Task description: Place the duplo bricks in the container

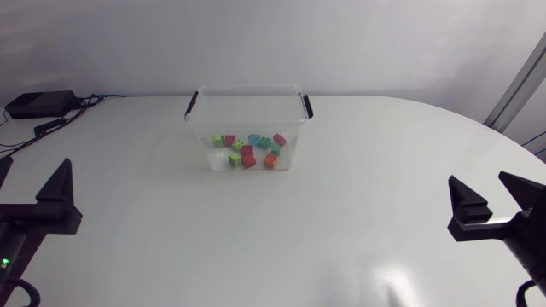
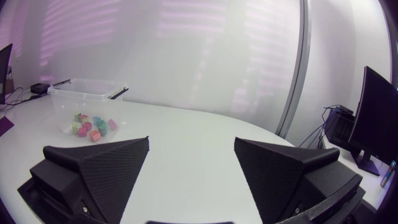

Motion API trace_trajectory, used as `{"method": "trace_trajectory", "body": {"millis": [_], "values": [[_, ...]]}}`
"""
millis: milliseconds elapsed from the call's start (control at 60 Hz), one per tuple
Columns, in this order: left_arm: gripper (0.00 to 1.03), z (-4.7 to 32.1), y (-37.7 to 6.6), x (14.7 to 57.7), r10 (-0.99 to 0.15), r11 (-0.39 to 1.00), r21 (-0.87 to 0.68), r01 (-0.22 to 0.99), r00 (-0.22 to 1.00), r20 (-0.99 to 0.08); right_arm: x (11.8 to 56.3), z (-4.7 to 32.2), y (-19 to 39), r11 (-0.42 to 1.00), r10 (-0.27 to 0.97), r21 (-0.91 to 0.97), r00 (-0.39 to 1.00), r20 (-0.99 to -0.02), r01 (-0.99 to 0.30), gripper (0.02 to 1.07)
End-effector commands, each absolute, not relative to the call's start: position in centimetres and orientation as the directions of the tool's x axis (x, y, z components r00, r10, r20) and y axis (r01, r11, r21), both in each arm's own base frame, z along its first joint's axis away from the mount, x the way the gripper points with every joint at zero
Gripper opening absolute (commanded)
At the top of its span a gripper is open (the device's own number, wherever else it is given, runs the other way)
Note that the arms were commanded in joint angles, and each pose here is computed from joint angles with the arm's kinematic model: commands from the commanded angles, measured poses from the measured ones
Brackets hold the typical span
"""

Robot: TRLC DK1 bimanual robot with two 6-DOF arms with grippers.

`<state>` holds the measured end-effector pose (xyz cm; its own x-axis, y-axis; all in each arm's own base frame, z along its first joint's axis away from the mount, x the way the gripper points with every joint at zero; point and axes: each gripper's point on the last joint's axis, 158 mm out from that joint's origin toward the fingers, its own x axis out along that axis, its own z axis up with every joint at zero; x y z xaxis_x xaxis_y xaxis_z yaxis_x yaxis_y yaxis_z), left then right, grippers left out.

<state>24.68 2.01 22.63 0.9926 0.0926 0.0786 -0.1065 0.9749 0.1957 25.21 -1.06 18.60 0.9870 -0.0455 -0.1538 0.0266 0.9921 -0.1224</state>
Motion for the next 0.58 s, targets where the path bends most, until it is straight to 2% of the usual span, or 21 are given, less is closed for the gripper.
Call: {"method": "trace_trajectory", "body": {"millis": [0, 350, 567], "values": [[0.99, 20.7, 1.4, 25.0, 0.065, 0.988, 0.137, -0.071, 0.997, 0.046, 25.3, 17.4, -0.8, 0.996, -0.036, -0.082, 0.989, -0.141, 0.025, 1.01], [0.99, 15.2, -0.3, 25.4, -0.015, 1.0, 0.002, 0.015, 0.998, -0.058, 25.4, 15.0, -0.2, 1.0, -0.011, -0.003, 0.998, -0.059, 0.011, 1.01], [0.99, 15.0, -0.3, 25.4, -0.017, 1.0, -0.001, 0.017, 0.998, -0.061, 25.4, 14.9, -0.2, 1.0, -0.01, -0.001, 0.998, -0.057, 0.01, 1.01]]}}
